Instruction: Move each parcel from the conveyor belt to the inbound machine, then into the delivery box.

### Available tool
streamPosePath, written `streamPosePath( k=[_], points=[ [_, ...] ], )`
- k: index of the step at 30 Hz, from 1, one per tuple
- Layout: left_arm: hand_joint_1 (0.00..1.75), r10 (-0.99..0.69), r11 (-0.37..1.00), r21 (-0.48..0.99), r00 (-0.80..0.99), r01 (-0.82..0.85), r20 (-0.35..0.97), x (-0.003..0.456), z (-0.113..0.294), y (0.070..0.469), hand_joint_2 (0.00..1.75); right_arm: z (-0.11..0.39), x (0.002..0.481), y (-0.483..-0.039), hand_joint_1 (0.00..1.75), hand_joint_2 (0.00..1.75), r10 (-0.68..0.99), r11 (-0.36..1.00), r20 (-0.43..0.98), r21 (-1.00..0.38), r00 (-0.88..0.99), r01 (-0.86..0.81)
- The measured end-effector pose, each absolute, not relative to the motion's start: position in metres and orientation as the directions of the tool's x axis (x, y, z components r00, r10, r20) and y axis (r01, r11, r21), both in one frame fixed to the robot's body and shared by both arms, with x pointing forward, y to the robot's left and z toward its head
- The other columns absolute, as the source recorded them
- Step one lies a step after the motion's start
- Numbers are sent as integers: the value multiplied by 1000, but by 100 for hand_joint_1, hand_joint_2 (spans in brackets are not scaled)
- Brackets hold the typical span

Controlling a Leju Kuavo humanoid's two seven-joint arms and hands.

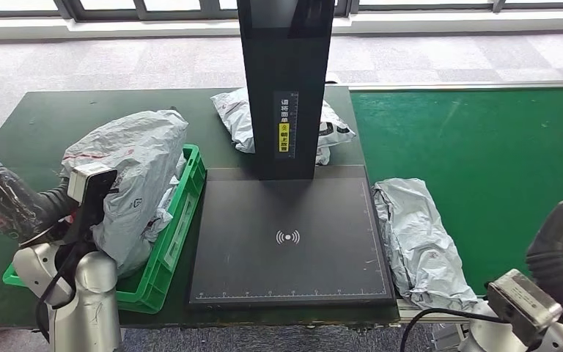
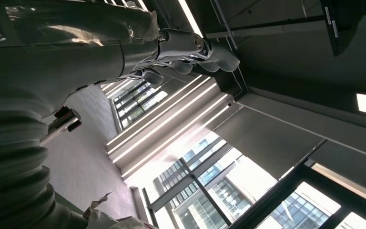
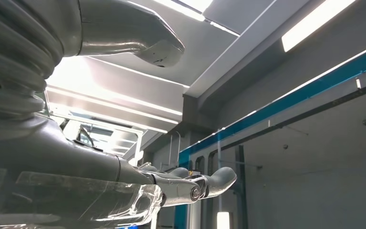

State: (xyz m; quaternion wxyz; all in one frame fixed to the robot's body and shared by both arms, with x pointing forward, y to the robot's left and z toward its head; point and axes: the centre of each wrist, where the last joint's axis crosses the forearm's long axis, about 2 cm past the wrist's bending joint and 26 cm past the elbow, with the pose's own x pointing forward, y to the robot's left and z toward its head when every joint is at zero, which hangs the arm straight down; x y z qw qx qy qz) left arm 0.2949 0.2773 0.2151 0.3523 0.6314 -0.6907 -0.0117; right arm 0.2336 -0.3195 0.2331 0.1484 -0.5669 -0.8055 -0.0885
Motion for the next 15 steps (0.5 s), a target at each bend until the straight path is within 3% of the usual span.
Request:
streamPosePath(
  k=[3, 9, 15],
  points=[
    [0, -875, 204, 430, 32, -879, 483, 291, 218, 284, 175, 232, 234, -320, 0, 175, 888, 339, 341, -32, -308, 940],
    [0, -835, 272, 212, -120, -939, 537, 274, 229, 312, 175, 213, 232, -335, 0, 175, 901, 282, 371, -110, -224, 953],
    [0, -846, 230, 199, -94, -953, 524, 267, 231, 322, 175, 200, 231, -343, 0, 175, 901, 253, 396, -150, -176, 956]
  ],
)
